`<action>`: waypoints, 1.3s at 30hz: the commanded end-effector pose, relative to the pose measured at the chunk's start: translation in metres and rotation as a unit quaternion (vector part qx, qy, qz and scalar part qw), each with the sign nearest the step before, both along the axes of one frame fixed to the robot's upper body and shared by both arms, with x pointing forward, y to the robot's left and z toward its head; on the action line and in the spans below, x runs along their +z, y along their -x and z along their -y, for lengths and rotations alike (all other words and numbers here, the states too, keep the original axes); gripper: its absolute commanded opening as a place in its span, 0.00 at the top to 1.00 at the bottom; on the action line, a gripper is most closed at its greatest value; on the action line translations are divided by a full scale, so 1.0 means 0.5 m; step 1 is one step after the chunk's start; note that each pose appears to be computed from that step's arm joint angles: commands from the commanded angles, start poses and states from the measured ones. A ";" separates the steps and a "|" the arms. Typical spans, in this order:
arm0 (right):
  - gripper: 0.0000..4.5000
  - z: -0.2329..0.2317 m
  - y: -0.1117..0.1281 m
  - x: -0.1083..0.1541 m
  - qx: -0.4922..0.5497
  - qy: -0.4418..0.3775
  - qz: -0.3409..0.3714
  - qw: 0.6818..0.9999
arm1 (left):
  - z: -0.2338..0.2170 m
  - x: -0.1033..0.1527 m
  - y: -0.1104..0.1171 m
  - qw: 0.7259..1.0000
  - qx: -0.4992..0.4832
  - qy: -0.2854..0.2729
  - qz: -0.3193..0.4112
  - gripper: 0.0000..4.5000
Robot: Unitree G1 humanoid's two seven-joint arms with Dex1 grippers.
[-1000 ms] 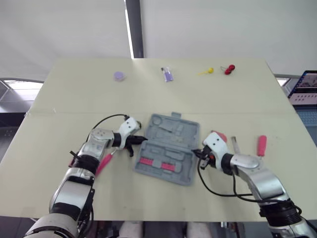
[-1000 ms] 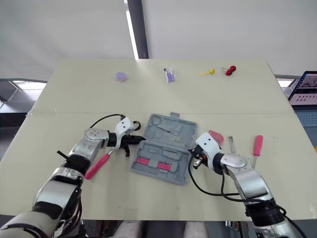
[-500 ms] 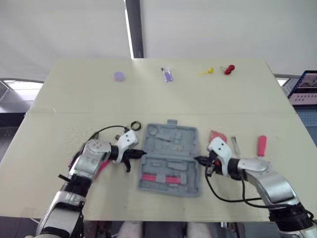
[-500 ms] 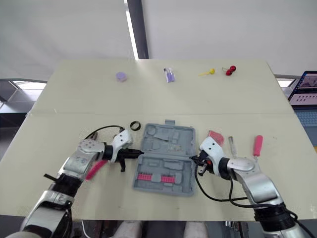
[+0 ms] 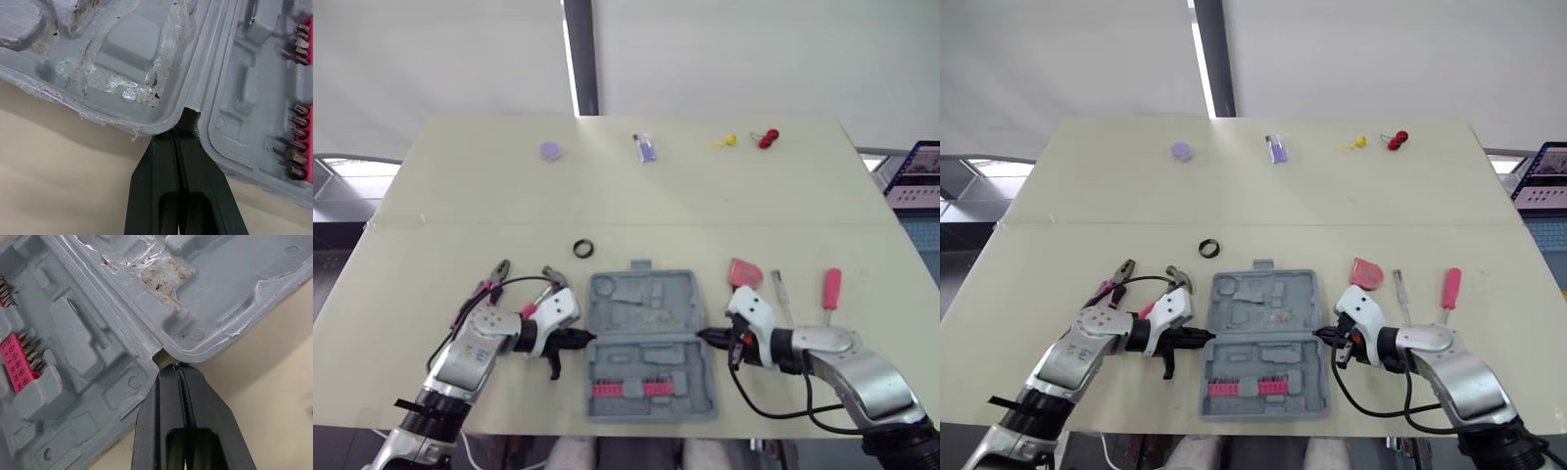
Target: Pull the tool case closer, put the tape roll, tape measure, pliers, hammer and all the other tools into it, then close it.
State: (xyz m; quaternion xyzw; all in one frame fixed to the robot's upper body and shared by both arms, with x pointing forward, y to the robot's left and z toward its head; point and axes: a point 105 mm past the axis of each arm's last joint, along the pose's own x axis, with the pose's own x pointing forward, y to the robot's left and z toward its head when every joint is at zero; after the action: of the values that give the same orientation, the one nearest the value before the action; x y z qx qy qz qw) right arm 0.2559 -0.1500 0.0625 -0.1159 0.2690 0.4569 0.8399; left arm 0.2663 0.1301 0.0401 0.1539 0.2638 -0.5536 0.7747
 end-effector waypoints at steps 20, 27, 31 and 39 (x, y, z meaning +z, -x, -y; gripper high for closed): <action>0.99 -0.017 0.066 -0.007 0.059 -0.010 -0.044 0.997 | 0.026 -0.012 0.081 0.998 -0.049 0.008 -0.029 0.99; 0.99 -0.018 0.078 -0.010 0.064 -0.009 -0.053 0.997 | 0.022 -0.017 0.086 0.998 -0.051 0.006 -0.033 0.99; 0.99 -0.020 0.083 -0.011 0.068 -0.010 -0.057 0.996 | 0.021 -0.021 0.092 0.998 -0.053 0.004 -0.036 0.99; 0.99 -0.017 0.100 -0.020 0.072 -0.008 -0.074 0.995 | 0.015 -0.026 0.102 0.998 -0.055 -0.001 -0.042 0.99</action>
State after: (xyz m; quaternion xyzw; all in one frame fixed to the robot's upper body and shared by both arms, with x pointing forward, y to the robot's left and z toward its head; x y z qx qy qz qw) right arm 0.2129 -0.1542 0.0430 -0.1005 0.3375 0.4920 0.7962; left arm 0.2249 0.1280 0.0276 0.1490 0.2876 -0.5850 0.7435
